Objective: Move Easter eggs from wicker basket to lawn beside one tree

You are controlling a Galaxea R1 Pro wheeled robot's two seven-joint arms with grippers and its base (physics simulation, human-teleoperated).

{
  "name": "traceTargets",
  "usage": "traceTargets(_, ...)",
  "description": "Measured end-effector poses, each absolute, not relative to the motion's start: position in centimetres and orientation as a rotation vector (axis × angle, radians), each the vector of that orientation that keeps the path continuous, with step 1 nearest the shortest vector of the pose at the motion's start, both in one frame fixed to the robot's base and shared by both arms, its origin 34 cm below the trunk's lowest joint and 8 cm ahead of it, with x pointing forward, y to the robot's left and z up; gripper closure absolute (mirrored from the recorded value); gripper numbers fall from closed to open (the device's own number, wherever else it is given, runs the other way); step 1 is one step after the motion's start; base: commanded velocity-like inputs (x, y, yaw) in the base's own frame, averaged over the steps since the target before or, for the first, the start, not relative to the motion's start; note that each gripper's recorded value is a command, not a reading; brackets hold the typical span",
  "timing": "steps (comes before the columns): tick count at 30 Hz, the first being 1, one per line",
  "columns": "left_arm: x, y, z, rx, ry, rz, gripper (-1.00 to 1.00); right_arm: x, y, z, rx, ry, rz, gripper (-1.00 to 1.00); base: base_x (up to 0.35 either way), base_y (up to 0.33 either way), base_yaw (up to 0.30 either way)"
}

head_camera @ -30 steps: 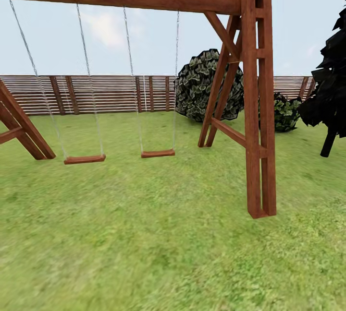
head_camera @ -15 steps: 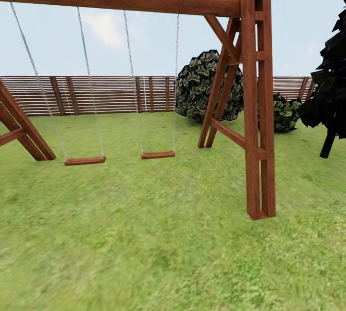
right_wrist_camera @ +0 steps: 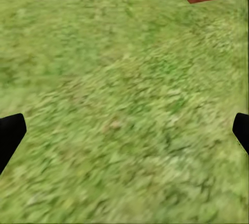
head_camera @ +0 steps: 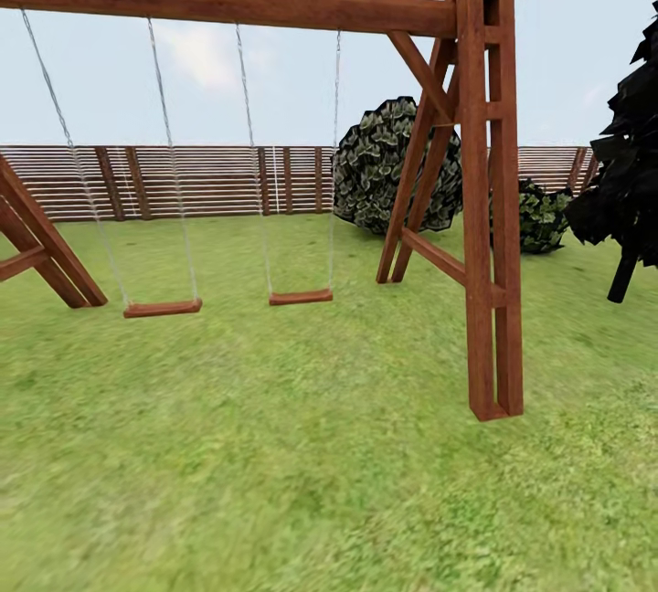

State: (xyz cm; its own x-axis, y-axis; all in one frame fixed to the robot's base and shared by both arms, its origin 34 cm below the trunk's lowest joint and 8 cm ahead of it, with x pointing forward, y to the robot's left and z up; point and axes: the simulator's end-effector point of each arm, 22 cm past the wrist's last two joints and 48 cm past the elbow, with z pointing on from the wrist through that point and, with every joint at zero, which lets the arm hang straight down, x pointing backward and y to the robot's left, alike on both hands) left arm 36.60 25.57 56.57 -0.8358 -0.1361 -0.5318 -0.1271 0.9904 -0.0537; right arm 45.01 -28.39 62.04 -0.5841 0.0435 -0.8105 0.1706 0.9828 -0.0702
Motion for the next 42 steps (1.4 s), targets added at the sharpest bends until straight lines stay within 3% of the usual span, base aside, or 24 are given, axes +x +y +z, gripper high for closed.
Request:
traceTargets(4,34.8,28.2,56.5,-0.347,2.557,0.010,-1.00,44.7,-28.9,62.5,0.168,2.186,-0.182,-1.00,0.000,0.000,0.000)
traceTargets(11,34.3,28.6,56.7,-0.382,2.511,0.027,-1.00,44.1,-29.7,62.4,0.223,2.185,-0.198,-1.00,0.000,0.000,-0.068)
traceTargets(42,32.5,28.1,56.1,-0.378,2.526,0.034,-1.00,44.0,-31.5,62.5,0.315,2.175,-0.221,-1.00,0.000,0.000,-0.277)
